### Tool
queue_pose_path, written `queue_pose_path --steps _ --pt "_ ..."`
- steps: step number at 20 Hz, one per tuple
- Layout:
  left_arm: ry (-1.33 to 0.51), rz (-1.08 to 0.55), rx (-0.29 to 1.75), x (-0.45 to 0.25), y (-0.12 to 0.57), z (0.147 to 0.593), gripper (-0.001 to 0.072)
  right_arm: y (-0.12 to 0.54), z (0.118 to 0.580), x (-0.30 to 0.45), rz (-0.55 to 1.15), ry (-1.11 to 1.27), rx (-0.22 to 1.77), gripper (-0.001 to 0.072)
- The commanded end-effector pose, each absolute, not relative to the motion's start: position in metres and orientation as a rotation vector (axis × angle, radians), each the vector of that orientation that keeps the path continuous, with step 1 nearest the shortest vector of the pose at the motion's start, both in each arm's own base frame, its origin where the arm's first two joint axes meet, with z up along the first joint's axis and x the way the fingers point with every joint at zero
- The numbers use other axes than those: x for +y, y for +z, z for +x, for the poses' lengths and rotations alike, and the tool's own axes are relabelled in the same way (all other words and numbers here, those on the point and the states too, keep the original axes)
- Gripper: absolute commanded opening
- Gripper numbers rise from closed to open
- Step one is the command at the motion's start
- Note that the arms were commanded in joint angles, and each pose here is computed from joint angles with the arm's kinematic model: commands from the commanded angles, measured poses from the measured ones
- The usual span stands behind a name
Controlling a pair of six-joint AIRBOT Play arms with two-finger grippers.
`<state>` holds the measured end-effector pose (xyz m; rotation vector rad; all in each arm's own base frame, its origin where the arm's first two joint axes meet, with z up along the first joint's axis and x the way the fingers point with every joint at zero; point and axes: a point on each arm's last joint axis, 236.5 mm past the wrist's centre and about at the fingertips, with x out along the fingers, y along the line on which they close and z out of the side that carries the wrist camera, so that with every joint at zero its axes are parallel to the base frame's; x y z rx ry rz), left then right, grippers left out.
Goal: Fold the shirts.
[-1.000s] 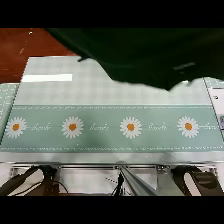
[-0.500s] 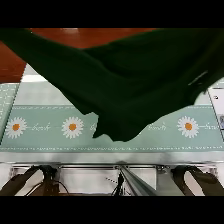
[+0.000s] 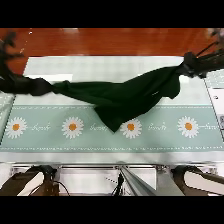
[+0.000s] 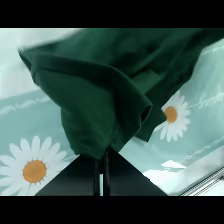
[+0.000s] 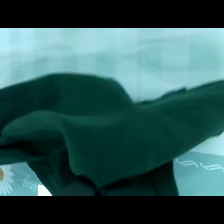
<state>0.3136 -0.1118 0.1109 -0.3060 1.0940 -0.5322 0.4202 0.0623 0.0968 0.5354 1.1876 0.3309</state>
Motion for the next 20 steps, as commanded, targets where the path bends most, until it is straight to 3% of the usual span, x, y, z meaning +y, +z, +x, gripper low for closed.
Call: queue_pose_path --steps 1,6,8,9,12,15,20 --pt "-0.458 -0.36 1.177 -0.11 0.032 0.302 0.0025 0.041 0.441 0.064 0.568 0.313 1.271 0.003" --pt "-0.415 -0.381 1.177 -0.106 0.011 0.302 0.0026 0.017 0.468 0.054 0.581 0.258 1.219 0.0035" --pt "-0.405 -0.383 1.157 -0.105 0.012 0.307 0.0026 0.027 0.473 0.053 0.576 0.295 1.174 0.0291" --pt "-0.402 -0.383 1.152 -0.105 0.012 0.308 0.0026 0.038 0.472 0.053 0.582 0.326 1.157 0.0338" --pt "-0.402 -0.383 1.15 -0.104 0.012 0.309 0.0025 0.062 0.457 0.03 0.586 0.321 1.153 0.0336" --pt "-0.402 -0.383 1.15 -0.104 0.012 0.309 0.0026 0.056 0.41 0.007 0.485 0.279 1.304 0.0334" --pt "-0.402 -0.384 1.15 -0.105 0.012 0.309 0.0026 0.035 0.364 0.031 0.48 0.244 1.316 0.0354"
